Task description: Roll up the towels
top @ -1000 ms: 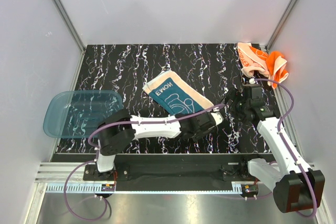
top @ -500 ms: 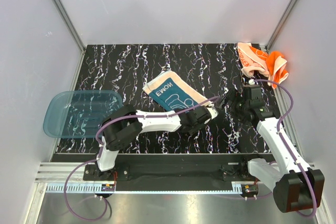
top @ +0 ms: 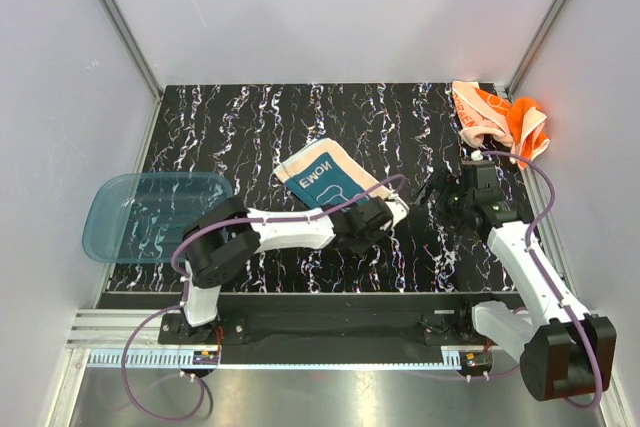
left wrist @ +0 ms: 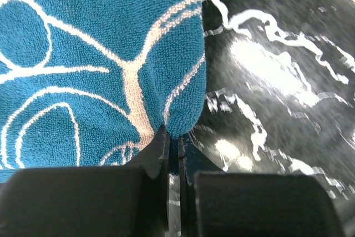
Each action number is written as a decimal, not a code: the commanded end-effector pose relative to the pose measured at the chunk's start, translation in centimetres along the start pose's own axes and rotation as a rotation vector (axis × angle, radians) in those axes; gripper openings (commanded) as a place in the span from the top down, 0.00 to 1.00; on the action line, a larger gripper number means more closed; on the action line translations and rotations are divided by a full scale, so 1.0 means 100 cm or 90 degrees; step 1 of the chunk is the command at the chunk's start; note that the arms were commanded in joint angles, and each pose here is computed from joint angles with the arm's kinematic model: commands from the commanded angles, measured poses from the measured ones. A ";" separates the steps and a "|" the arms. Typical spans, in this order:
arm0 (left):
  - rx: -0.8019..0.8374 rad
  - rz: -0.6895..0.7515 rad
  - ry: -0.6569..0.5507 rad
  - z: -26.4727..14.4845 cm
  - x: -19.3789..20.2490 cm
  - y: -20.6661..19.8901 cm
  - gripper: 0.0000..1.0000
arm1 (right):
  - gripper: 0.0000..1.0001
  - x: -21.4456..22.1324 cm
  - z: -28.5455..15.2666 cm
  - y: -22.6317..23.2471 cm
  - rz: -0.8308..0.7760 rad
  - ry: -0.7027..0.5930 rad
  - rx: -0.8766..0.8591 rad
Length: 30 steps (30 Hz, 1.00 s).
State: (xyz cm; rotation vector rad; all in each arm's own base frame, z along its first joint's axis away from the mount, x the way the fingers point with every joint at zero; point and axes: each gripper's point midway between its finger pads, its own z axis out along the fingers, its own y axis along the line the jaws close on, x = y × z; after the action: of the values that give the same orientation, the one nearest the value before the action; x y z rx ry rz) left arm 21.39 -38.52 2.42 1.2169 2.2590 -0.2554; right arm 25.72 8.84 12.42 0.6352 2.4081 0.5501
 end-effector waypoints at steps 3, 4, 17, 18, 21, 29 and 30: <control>0.145 -0.096 -0.029 -0.032 -0.018 -0.016 1.00 | 0.04 0.003 0.004 0.051 -0.001 0.038 -0.173; 0.159 -0.116 -0.033 -0.035 -0.020 -0.016 1.00 | 0.07 0.005 0.004 0.057 0.004 0.050 -0.191; 0.252 -0.237 -0.091 -0.068 -0.041 0.011 1.00 | 0.11 0.023 0.055 0.048 0.051 0.136 -0.178; 0.254 -0.239 -0.094 -0.068 -0.042 0.011 1.00 | 0.11 0.022 0.057 0.050 0.051 0.136 -0.183; 0.257 -0.245 -0.094 -0.069 -0.039 0.012 1.00 | 0.12 0.021 0.070 0.047 0.051 0.142 -0.171; 0.271 -0.269 -0.115 -0.075 -0.043 0.018 1.00 | 0.42 0.021 0.101 0.036 0.042 0.166 -0.130; 0.275 -0.272 -0.119 -0.075 -0.043 0.020 1.00 | 0.51 0.020 0.103 0.035 0.037 0.165 -0.126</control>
State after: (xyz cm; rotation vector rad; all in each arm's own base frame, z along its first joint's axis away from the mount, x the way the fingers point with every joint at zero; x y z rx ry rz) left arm 21.32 -36.31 7.58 0.8716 2.4619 -0.8912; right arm 29.59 14.70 4.58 0.6613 2.5863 0.9262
